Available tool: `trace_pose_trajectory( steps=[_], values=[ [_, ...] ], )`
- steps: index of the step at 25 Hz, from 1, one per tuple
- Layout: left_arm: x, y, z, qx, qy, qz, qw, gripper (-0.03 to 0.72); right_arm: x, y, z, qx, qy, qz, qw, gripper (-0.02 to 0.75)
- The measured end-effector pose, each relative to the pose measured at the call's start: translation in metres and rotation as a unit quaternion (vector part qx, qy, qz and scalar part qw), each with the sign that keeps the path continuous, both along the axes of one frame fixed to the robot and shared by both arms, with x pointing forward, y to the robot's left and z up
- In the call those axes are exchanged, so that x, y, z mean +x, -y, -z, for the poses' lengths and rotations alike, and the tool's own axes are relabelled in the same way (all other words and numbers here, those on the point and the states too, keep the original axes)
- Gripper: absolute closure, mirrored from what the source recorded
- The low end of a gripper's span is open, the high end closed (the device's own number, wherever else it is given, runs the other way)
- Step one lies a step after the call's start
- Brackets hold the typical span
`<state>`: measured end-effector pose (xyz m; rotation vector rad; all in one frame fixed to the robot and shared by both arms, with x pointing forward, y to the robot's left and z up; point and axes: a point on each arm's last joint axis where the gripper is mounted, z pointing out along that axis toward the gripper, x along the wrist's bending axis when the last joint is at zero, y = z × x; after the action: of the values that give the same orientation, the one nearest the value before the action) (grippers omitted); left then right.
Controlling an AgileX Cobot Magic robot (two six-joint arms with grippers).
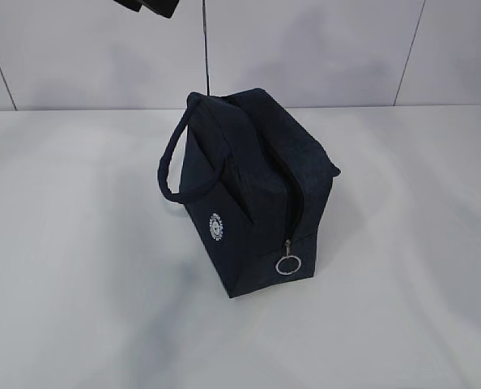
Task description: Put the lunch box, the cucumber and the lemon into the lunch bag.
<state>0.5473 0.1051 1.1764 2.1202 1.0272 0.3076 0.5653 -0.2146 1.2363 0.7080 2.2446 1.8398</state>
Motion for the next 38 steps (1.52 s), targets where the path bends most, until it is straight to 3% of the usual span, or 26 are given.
trace_pose_trajectory(
  steps=[3, 6, 10, 13, 18, 26, 33, 38],
  values=[
    [0.000, 0.000, 0.000, 0.000, 0.000, 0.000, 1.000, 0.368, -0.021, 0.013, -0.022, -0.049, 0.032, 0.108, 0.992, 0.460],
    [0.000, 0.000, 0.000, 0.001, 0.001, 0.000, 1.000, 0.368, -0.039, 0.029, -0.040, -0.089, 0.057, 0.216, 0.971, 0.460],
    [0.000, 0.000, 0.000, 0.001, 0.001, 0.000, 1.000, 0.368, -0.066, 0.047, -0.046, -0.155, 0.073, 0.301, 0.938, 0.461],
    [0.000, 0.000, 0.000, 0.001, 0.001, 0.000, 1.000, 0.368, -0.087, 0.053, -0.038, -0.171, 0.073, 0.329, 0.926, 0.470],
    [0.000, 0.000, -0.004, -0.008, 0.011, -0.003, 1.000, 0.368, -0.116, 0.057, 0.007, -0.167, 0.055, 0.349, 0.920, 0.475],
    [-0.020, -0.010, -0.025, -0.039, 0.059, -0.009, 0.997, 0.368, -0.151, 0.048, 0.089, -0.139, 0.013, 0.306, 0.942, 0.475],
    [-0.058, -0.032, -0.029, -0.061, 0.092, -0.019, 0.994, 0.368, -0.154, 0.040, 0.115, -0.114, -0.018, 0.266, 0.957, 0.475],
    [-0.083, -0.048, -0.012, -0.062, 0.095, -0.027, 0.993, 0.368, -0.153, 0.035, 0.127, -0.107, -0.035, 0.238, 0.965, 0.474]
  ],
)
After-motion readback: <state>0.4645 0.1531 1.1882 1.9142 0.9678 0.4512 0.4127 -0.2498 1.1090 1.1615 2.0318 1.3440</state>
